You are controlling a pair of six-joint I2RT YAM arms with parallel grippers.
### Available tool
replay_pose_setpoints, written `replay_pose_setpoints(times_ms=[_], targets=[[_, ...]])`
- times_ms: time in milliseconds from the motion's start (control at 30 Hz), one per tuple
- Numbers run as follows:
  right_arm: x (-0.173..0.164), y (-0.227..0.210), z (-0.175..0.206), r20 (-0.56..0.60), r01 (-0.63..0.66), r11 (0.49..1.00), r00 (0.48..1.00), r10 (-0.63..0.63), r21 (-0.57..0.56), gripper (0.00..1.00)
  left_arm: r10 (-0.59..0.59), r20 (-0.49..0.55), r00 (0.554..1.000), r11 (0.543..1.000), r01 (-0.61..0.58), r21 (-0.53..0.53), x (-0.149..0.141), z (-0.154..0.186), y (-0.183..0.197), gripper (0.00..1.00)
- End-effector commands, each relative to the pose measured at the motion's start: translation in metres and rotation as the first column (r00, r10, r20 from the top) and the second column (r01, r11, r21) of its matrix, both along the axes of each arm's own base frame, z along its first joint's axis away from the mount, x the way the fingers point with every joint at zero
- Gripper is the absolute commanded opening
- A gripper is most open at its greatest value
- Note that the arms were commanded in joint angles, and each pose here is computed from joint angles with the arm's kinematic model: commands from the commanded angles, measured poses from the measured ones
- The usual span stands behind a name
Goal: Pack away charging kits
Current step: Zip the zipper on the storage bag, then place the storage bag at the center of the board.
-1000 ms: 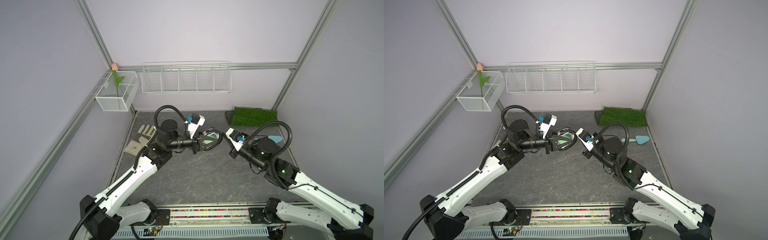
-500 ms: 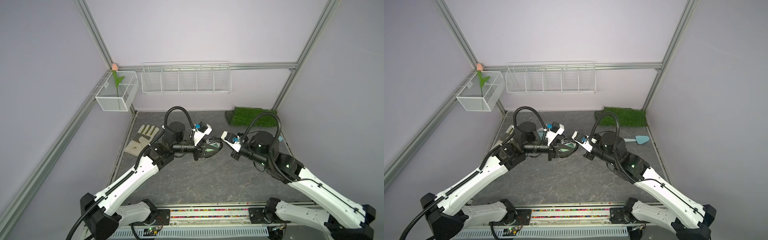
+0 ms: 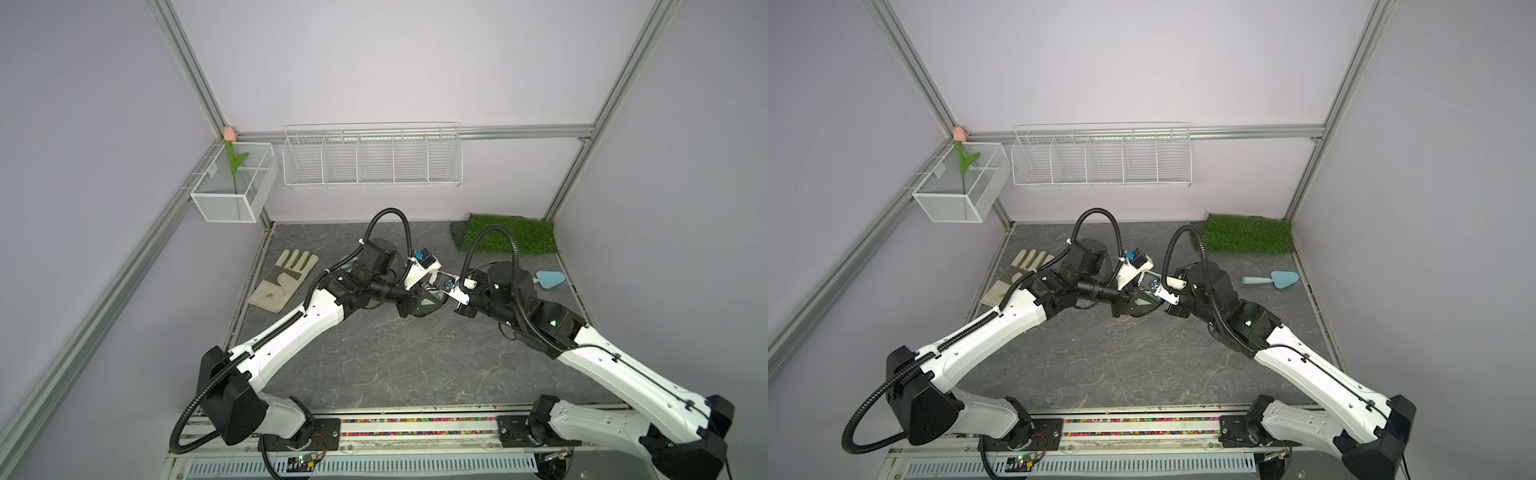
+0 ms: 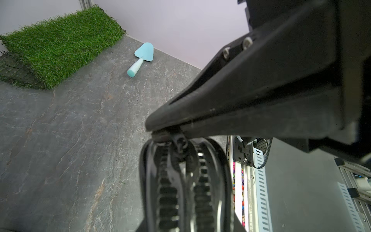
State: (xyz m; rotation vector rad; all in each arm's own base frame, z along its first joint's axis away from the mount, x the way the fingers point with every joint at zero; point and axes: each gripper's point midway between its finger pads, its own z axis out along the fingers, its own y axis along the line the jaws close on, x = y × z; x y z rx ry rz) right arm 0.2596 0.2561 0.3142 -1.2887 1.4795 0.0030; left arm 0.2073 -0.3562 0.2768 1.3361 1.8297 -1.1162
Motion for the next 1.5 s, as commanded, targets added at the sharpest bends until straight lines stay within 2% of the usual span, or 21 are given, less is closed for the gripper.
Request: replay_pose_setpoints(times_ms=[0,267,333,367,400,433,500,600,667,733,867,933,1000,1100,1133,1167,1200,1267,1333,1400,1467], targets=[[0.012,0.018,0.087,0.252,-0.067,0.975,0.968,0.011,0.214,0.07,-0.122,-0.09,0.988,0.988,0.129,0.081,-0.031,-0.025,0.001,0.0],[0.004,0.034,0.081,0.215,-0.155,0.968,0.97,0.111,0.197,0.07,-0.112,-0.092,0.989,0.984,0.124,0.132,-0.025,-0.04,-0.004,0.0],[0.008,0.024,0.089,0.196,-0.098,0.954,0.98,0.042,0.285,0.08,-0.041,-0.078,0.996,0.991,0.05,0.122,-0.009,-0.033,-0.005,0.0],[0.007,0.018,0.091,0.174,-0.079,0.944,0.984,0.023,0.322,0.21,0.008,-0.085,0.996,0.995,0.001,0.102,0.001,-0.029,-0.006,0.0],[0.005,0.009,0.092,0.152,-0.061,0.93,0.988,0.006,0.362,0.43,0.108,-0.12,0.987,0.993,-0.103,0.053,0.022,-0.024,-0.006,0.0],[0.002,-0.001,0.09,0.129,-0.033,0.918,0.991,-0.019,0.394,0.59,0.229,-0.172,0.958,0.973,-0.233,-0.004,0.046,-0.021,-0.004,0.0],[-0.003,-0.025,0.086,0.086,0.051,0.89,0.991,-0.1,0.453,0.8,0.427,-0.318,0.847,0.874,-0.476,-0.093,0.09,-0.031,0.004,0.0],[-0.001,-0.069,0.076,-0.019,0.259,0.793,0.954,-0.299,0.552,0.99,0.484,-0.52,0.704,0.735,-0.65,-0.194,0.118,-0.062,0.005,0.0],[0.004,-0.103,0.071,-0.127,0.417,0.664,0.889,-0.44,0.621,0.9,0.456,-0.629,0.63,0.677,-0.704,-0.214,0.128,-0.084,0.001,0.0],[0.007,-0.127,0.057,-0.247,0.55,0.542,0.81,-0.532,0.636,0.89,0.415,-0.728,0.545,0.626,-0.752,-0.206,0.139,-0.117,-0.002,0.0],[0.009,-0.165,0.031,-0.384,0.733,0.348,0.628,-0.677,0.584,0.89,0.324,-0.851,0.413,0.591,-0.791,-0.159,0.152,-0.174,-0.017,0.0],[0.003,-0.179,0.029,-0.416,0.758,0.28,0.582,-0.698,0.589,0.89,0.339,-0.868,0.364,0.553,-0.823,-0.129,0.151,-0.198,-0.012,0.09],[-0.001,-0.177,0.032,-0.391,0.711,0.297,0.631,-0.67,0.638,0.89,0.406,-0.855,0.323,0.51,-0.856,-0.081,0.148,-0.212,0.001,0.22],[-0.001,-0.182,0.021,-0.341,0.686,0.309,0.638,-0.691,0.658,0.89,0.482,-0.828,0.287,0.483,-0.875,-0.022,0.134,-0.22,0.009,0.52],[0.0,-0.182,0.016,-0.312,0.692,0.339,0.635,-0.707,0.638,0.89,0.5,-0.819,0.28,0.479,-0.878,-0.008,0.128,-0.221,0.01,0.82],[0.001,-0.181,0.012,-0.28,0.697,0.375,0.633,-0.722,0.611,0.89,0.516,-0.813,0.271,0.479,-0.878,0.011,0.121,-0.224,0.011,0.99],[0.005,-0.18,0.005,-0.242,0.711,0.415,0.626,-0.741,0.568,0.89,0.54,-0.802,0.255,0.467,-0.883,0.033,0.113,-0.229,0.014,0.99],[0.015,-0.181,-0.01,-0.194,0.738,0.448,0.603,-0.774,0.504,0.89,0.59,-0.776,0.224,0.431,-0.9,0.068,0.099,-0.238,0.026,0.99],[0.029,-0.183,-0.028,-0.157,0.757,0.467,0.585,-0.795,0.458,0.89,0.631,-0.745,0.218,0.415,-0.906,0.086,0.09,-0.239,0.038,0.99],[0.042,-0.199,-0.046,-0.163,0.794,0.418,0.529,-0.833,0.44,0.89,0.689,-0.69,0.221,0.411,-0.904,0.121,0.086,-0.235,0.047,0.99],[0.054,-0.219,-0.069,-0.192,0.84,0.337,0.448,-0.873,0.426,0.89,0.787,-0.59,0.18,0.352,-0.917,0.189,0.077,-0.234,0.068,0.99]])
